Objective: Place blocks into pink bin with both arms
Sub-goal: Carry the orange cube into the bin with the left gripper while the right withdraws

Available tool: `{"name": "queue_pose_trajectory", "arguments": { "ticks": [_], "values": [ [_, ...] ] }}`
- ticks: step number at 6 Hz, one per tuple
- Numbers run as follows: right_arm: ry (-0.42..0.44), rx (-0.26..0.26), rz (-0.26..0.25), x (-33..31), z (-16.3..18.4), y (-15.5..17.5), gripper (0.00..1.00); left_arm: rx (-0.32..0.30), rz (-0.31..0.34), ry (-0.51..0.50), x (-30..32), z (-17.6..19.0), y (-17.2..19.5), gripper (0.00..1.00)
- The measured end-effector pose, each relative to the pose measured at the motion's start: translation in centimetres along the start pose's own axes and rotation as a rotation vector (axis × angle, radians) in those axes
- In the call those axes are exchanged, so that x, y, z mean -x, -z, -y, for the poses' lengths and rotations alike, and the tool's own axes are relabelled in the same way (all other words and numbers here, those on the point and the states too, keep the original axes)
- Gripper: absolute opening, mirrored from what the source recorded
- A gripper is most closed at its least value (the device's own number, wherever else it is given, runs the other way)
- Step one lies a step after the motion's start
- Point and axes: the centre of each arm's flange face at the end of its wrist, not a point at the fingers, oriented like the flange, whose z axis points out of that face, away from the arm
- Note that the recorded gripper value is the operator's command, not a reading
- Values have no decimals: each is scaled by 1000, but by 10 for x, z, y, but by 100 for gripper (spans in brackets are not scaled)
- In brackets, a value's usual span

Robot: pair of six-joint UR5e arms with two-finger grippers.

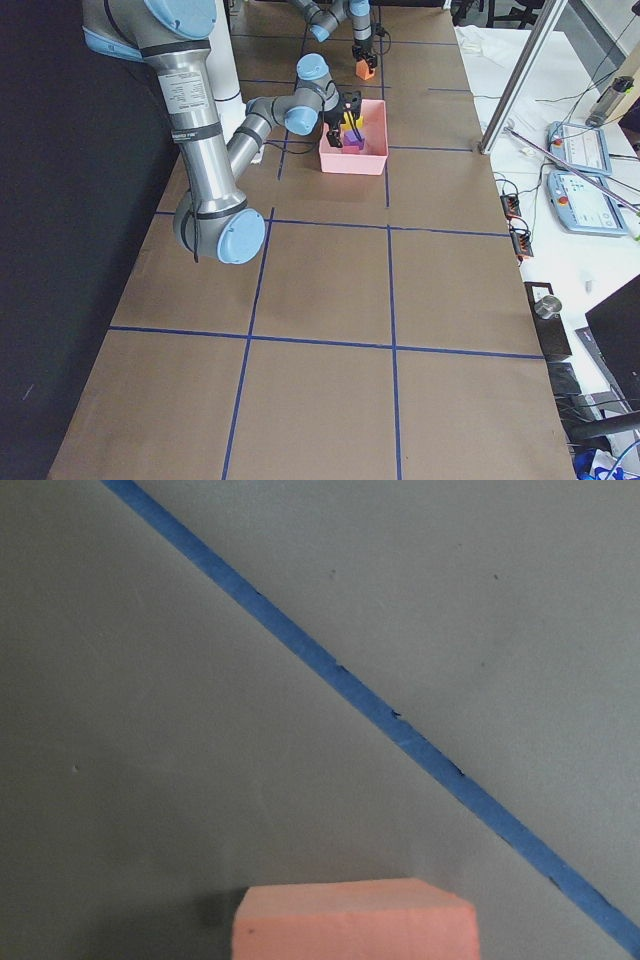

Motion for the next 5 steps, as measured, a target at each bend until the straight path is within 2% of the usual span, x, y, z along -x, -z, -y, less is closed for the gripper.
{"name": "queue_pose_trajectory", "arguments": {
  "ticks": [1, 2, 3, 4, 5],
  "values": [
    [-8, 25, -10, -27, 23, 20, 100, 20, -29, -11, -19, -9, 9, 0],
    [9, 47, -18, -55, 44, 37, 100, 71, -104, -23, -59, -30, 39, 0],
    [25, 67, -19, -79, 59, 52, 100, 128, -219, -10, -109, -58, 91, 5],
    [31, 80, -17, -93, 67, 60, 100, 187, -337, 26, -160, -92, 150, 21],
    [32, 84, -16, -98, 70, 63, 100, 258, -425, 34, -192, -136, 198, 99]
  ]
}}
